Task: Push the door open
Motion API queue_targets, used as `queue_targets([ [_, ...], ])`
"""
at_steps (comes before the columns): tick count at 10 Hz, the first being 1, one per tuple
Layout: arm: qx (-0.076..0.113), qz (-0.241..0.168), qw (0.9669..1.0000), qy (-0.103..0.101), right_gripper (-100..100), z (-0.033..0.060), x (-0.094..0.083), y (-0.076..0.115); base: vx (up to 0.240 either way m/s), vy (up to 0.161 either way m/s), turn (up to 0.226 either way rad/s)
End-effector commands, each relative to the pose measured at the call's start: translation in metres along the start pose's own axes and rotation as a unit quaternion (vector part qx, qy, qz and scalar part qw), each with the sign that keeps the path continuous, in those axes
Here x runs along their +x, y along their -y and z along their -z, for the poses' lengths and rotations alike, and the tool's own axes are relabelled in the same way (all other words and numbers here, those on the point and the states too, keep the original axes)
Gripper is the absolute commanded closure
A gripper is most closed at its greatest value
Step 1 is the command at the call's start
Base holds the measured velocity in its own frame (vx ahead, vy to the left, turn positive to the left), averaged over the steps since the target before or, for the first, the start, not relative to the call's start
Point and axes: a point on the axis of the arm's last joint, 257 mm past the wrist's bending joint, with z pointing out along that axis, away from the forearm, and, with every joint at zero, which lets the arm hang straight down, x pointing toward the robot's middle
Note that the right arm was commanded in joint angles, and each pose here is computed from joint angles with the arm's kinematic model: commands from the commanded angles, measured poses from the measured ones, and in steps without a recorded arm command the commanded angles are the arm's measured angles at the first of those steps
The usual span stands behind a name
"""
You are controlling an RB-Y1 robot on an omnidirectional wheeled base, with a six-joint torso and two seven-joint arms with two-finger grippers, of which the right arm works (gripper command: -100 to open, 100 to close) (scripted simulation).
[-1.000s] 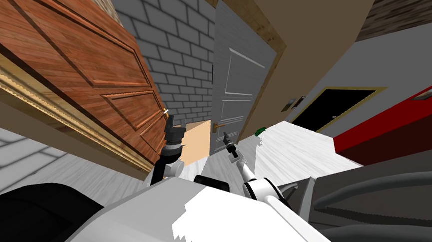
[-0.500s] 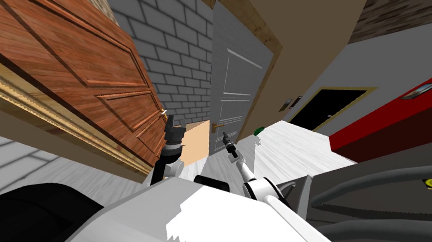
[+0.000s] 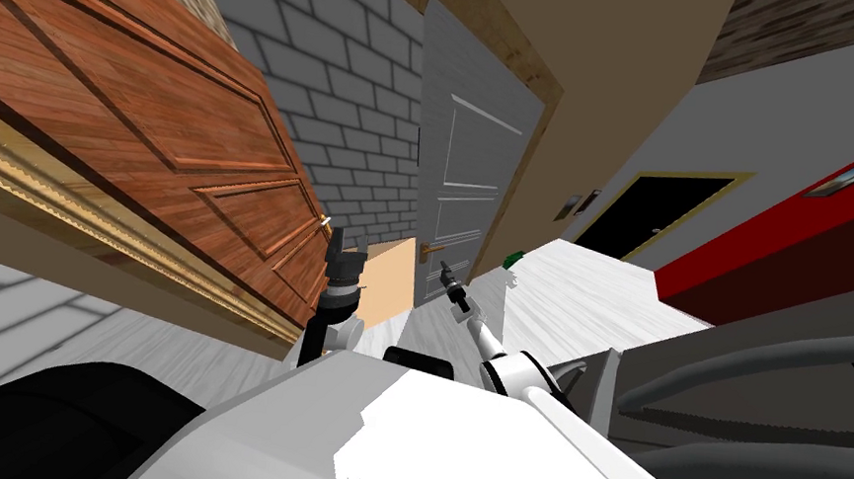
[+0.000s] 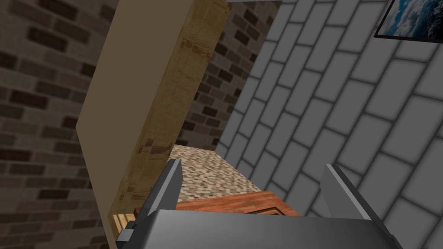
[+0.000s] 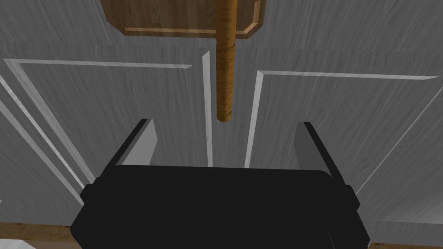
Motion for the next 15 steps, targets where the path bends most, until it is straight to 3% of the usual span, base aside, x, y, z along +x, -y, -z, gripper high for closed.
queue_targets([
  [1,0.0,0.0,1.0,0.0,-100,0.0,0.0,0.0,0.002,-0.011,-0.032],
  [3,0.0,0.0,1.0,0.0,-100,0.0,0.0,0.0,0.003,0.002,0.001],
  [4,0.001,-0.002,0.9999,-0.011,-100,-0.0004,0.006,0.001,0.023,-0.012,-0.074],
  [13,0.001,-0.002,0.9999,-0.011,-100,-0.0004,0.006,0.001,0.003,0.001,-0.002],
  [15,0.001,-0.004,0.9998,-0.021,-100,-0.0007,0.013,0.001,0.038,0.008,-0.05],
])
